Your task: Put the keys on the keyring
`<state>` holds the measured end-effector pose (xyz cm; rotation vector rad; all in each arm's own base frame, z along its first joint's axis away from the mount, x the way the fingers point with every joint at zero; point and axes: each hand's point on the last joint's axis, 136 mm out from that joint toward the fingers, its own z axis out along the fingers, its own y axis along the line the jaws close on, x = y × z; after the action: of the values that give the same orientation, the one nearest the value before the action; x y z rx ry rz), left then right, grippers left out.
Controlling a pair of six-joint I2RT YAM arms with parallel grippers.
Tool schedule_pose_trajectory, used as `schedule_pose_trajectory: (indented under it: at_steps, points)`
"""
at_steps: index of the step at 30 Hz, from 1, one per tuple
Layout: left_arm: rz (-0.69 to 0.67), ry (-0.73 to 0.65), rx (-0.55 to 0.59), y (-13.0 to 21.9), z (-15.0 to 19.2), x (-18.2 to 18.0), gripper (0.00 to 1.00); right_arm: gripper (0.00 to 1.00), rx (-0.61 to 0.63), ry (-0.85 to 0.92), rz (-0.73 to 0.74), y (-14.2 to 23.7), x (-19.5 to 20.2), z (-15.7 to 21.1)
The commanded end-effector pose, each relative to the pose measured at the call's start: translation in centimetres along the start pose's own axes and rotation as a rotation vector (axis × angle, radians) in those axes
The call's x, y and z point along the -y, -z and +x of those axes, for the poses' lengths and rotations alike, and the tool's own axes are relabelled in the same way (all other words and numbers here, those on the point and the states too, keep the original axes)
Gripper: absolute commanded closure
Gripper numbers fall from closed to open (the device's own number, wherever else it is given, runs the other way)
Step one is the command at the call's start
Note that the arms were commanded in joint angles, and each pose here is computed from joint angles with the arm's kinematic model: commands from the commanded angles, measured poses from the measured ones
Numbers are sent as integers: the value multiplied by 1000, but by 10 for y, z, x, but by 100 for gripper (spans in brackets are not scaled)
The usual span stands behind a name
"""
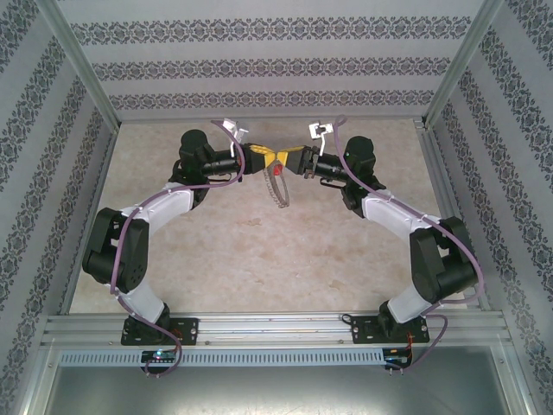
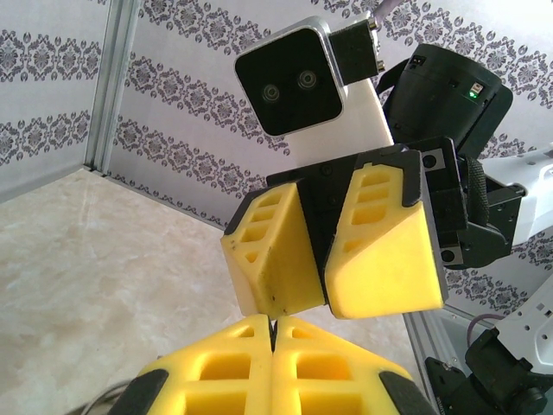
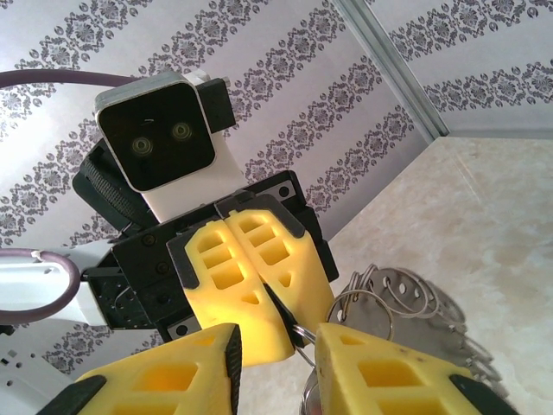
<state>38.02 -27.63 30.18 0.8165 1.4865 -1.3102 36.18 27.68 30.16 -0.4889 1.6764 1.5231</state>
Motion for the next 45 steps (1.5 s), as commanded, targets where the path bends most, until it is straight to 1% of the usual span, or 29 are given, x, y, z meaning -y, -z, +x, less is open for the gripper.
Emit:
schedule_pose_trajectory:
  at_steps: [1,6,13,24,41,45]
  points:
    - [47,-56,24,-2,-10,14,100,69,8,12,-9,-1,4,-1]
    - [48,-55,24,-2,-10,15,100,69,10,5,-4,0,9,1]
    - [48,-56,24,-2,-10,15,100,69,39,5,14,12,14,-6]
    - [48,-58,26,-2,-11,15,100,69,-8,25,-70,1,-4,2]
    - [47,-57,26,-2,-10,15,100,75,-46,23,-110,-8,-10,10]
    - [47,-56,25,-2,-9,15,100,80,-42,27,-109,-8,-10,8]
